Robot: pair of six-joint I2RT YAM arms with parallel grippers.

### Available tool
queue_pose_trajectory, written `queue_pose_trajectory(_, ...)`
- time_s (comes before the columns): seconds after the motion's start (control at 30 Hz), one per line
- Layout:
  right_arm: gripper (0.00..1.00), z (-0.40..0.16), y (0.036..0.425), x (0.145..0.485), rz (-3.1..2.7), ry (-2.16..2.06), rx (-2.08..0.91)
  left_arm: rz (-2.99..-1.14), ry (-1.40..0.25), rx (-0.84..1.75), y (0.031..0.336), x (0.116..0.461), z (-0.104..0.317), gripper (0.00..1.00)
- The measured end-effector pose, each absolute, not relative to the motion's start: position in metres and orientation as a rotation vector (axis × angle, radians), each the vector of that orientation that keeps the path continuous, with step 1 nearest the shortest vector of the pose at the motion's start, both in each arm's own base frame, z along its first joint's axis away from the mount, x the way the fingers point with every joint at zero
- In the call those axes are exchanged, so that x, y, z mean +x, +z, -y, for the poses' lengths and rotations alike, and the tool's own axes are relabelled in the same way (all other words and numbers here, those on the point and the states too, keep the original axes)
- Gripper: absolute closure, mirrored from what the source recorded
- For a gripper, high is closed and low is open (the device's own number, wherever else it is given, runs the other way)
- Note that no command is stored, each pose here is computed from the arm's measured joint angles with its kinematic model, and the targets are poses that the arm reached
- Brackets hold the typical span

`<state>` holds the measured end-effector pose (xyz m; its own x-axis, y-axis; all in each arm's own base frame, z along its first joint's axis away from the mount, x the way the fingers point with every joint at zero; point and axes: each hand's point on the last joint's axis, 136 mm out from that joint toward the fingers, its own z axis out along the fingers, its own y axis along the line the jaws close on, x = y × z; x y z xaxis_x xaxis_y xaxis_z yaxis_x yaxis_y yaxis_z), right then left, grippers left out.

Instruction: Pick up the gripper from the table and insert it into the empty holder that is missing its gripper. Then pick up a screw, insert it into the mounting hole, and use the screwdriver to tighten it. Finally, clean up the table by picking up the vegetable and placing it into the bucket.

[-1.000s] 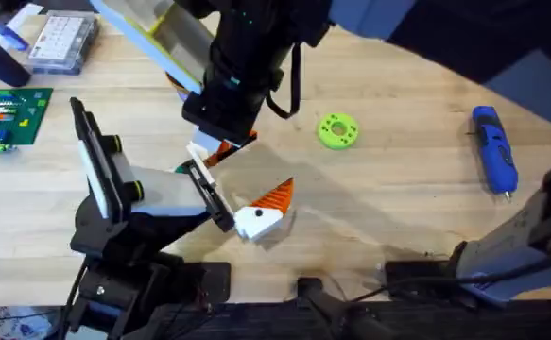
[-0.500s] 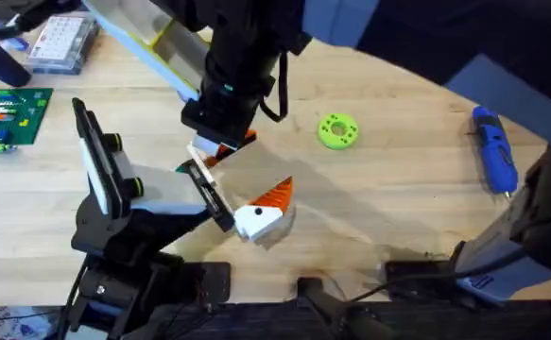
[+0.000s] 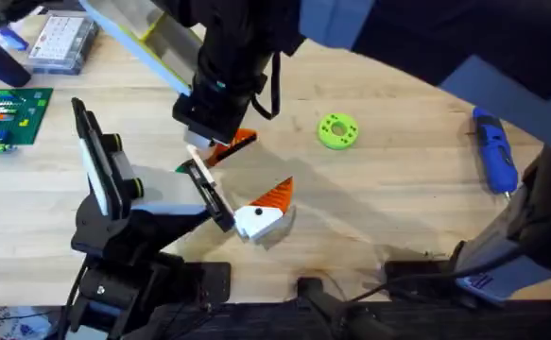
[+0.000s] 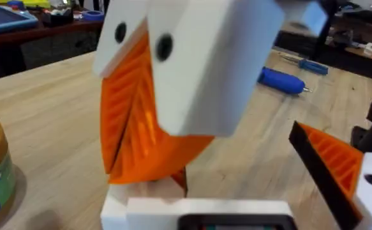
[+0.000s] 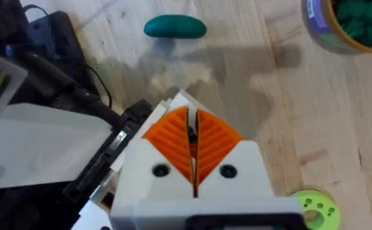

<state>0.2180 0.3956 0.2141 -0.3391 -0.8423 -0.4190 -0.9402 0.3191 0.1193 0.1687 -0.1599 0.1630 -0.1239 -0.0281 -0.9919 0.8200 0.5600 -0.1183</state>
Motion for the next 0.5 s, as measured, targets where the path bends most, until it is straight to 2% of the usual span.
queue_pose_trajectory(0.5,0.989,-0.3923,0.2121,0.2157,-2.349,0.498,-1.591,-1.532,-0.845,0.702,0.1630,0.1679,0.1604,0.008)
